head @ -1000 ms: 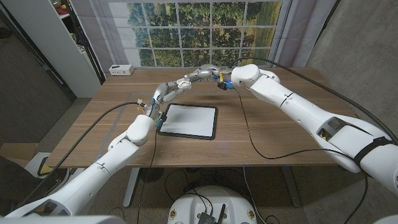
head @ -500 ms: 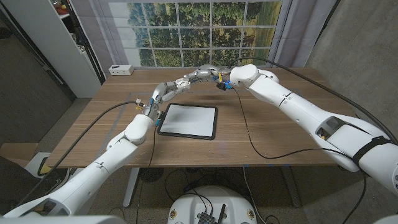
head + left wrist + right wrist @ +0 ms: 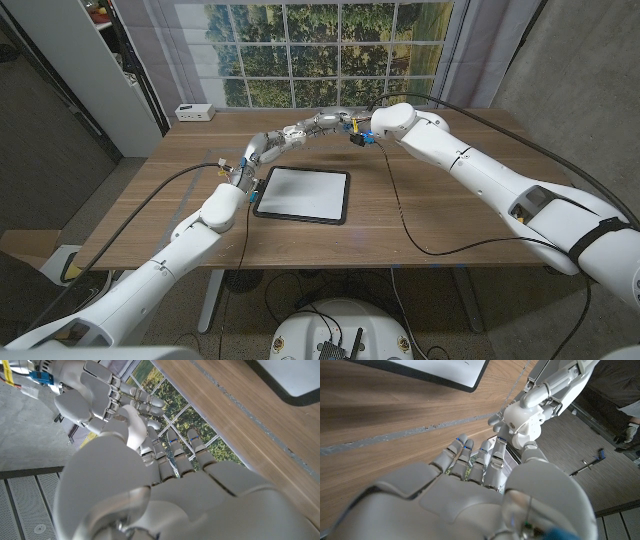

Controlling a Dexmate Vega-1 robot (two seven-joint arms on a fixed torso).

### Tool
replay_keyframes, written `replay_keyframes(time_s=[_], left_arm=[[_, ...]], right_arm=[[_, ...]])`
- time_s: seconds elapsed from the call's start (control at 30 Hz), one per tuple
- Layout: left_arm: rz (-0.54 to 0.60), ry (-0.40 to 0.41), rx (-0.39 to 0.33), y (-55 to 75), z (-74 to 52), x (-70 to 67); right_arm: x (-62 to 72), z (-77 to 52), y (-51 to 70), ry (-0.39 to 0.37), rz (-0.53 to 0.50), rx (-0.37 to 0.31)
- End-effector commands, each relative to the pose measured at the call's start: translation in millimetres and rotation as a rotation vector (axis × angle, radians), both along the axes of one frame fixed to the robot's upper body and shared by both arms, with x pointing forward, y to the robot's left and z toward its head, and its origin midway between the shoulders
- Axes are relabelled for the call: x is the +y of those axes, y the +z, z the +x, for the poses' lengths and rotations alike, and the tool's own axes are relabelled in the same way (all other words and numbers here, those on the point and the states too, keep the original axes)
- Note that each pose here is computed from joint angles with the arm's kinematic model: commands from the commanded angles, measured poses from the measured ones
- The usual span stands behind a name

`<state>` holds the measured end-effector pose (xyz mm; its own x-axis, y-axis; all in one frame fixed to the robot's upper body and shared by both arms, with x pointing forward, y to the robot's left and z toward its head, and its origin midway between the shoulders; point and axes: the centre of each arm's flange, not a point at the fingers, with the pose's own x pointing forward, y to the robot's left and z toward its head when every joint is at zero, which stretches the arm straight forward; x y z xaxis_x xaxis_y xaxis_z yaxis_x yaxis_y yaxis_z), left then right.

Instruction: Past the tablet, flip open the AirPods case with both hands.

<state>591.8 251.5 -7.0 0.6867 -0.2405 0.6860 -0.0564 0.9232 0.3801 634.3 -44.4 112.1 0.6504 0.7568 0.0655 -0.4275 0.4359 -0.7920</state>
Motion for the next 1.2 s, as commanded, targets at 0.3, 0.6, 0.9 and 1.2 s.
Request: replay_keyframes(time_s=[0.3,0.6,0.9,1.2], left_arm=[[0.003,0.002,0.006,-4.8,-5.4,-1.2],[-0.002,0.007,0.009,-9.0,-8.6,0.3],[-0.006,0.009,0.014,-12.5,-11.2,3.0],[-0.004,0.006,0.012,-12.3,-13.1,5.1]], right_arm=[[-3.3,-4.6,-0.9,0.029,0.013,0.027],[-5.7,-6.6,-1.4,0.057,0.042,0.045],[-13.3,-6.9,-1.5,0.077,0.112,0.064],[-28.0,-6.5,-3.8,0.063,0.209,0.057]])
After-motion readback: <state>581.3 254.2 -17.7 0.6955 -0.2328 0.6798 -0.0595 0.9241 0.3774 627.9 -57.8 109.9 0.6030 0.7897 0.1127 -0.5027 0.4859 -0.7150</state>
